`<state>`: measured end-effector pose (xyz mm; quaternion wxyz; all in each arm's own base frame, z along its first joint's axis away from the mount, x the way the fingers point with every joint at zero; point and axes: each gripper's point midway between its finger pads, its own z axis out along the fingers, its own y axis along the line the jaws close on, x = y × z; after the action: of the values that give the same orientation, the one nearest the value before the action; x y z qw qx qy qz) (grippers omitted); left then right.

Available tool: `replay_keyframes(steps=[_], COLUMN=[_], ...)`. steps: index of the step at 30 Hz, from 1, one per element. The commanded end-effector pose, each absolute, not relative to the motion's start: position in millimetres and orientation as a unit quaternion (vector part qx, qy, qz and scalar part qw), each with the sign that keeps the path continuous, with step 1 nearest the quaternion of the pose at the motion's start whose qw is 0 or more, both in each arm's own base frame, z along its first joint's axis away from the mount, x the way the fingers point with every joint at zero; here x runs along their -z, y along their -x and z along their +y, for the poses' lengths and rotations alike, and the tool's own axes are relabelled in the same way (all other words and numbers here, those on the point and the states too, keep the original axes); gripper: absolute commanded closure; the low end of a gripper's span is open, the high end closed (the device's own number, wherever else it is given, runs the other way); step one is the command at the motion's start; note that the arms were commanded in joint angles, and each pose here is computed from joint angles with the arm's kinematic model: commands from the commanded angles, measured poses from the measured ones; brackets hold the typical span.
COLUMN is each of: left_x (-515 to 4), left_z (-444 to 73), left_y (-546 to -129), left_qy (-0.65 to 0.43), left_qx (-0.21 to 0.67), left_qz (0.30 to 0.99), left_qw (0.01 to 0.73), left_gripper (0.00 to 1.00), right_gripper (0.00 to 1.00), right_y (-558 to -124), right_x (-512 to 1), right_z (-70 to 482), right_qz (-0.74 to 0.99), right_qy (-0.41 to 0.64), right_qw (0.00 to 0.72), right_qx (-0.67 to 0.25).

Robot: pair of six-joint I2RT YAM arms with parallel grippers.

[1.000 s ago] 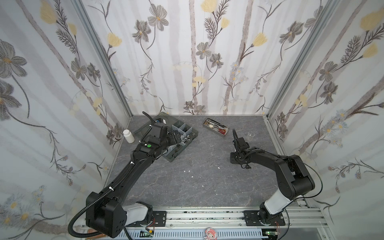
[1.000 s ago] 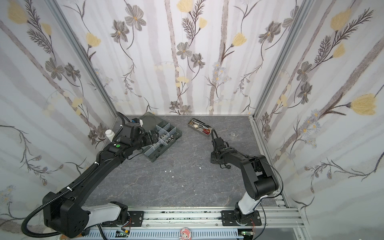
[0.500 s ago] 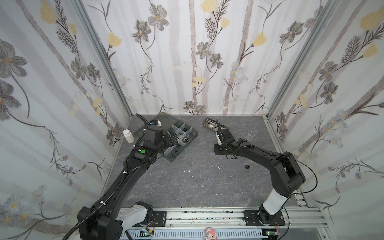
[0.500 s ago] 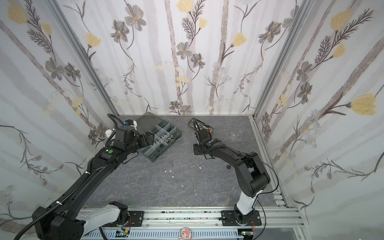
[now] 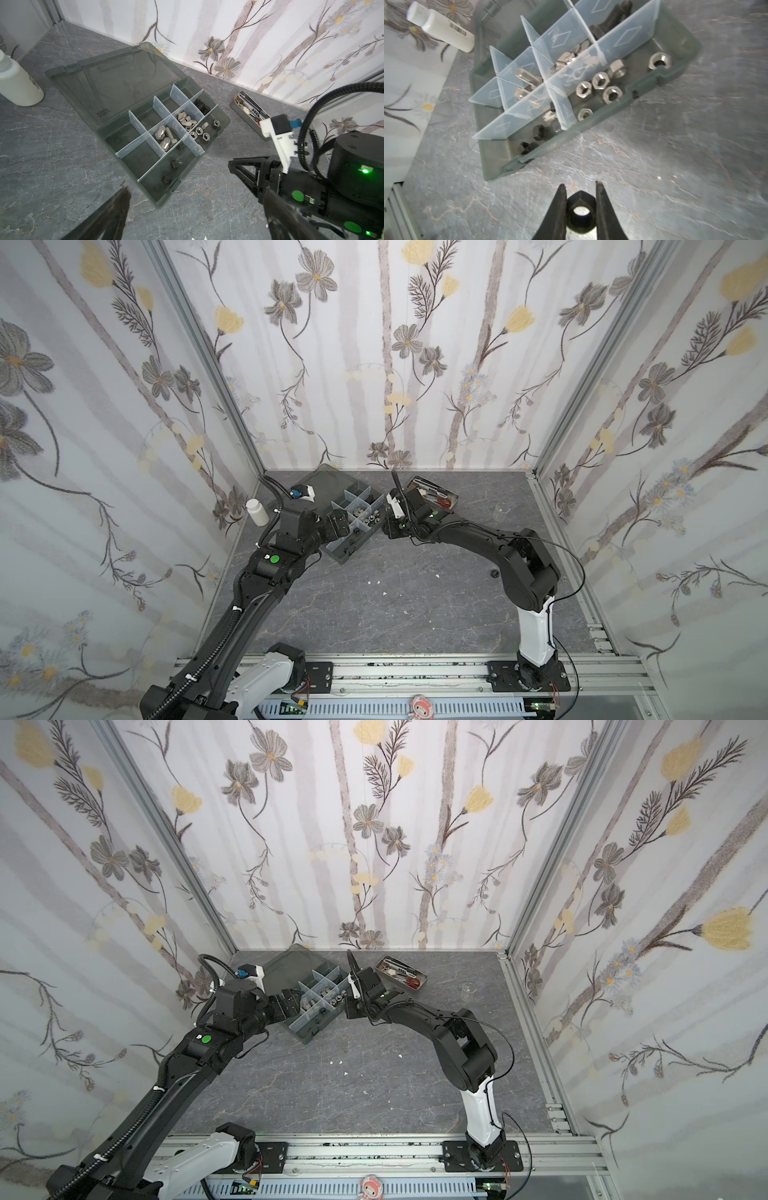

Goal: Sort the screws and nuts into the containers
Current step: 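Carry the black nut with the right gripper into the organizer and open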

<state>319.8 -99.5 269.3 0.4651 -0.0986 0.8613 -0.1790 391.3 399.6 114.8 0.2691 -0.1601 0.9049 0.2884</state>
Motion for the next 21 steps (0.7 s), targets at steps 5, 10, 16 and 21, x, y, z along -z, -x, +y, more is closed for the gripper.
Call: replay_keyframes(steps=[5,10,16,21], left_x=[-274,-270,-268,-270], left_z=[-97,-97,-100,-102], left_y=[-313,-308,-306,-307], left_qy=[0.09,0.088,0.083,0.078], left_qx=[0.175,0.177,0.188,0.19], left_qz=[0.861,0.862,0.864,0.863], left_qw=[0.47,0.467,0.46,0.461], left_gripper=[0.0,0.0,0.0,0.0], right_gripper=[0.87,0.87,0.86,0.77], right_y=[-389,-395,-403,-406], right_x=[-128,-118,-111,-105], right_z=[471,491,500,501], right_qz=[0.872,0.866,0.868,0.869], right_qy=[0.18,0.174,0.171,0.167], right_qw=[0.272,0.261,0.259,0.258], right_qx=[-0.366,-0.389,-0.388,-0.387])
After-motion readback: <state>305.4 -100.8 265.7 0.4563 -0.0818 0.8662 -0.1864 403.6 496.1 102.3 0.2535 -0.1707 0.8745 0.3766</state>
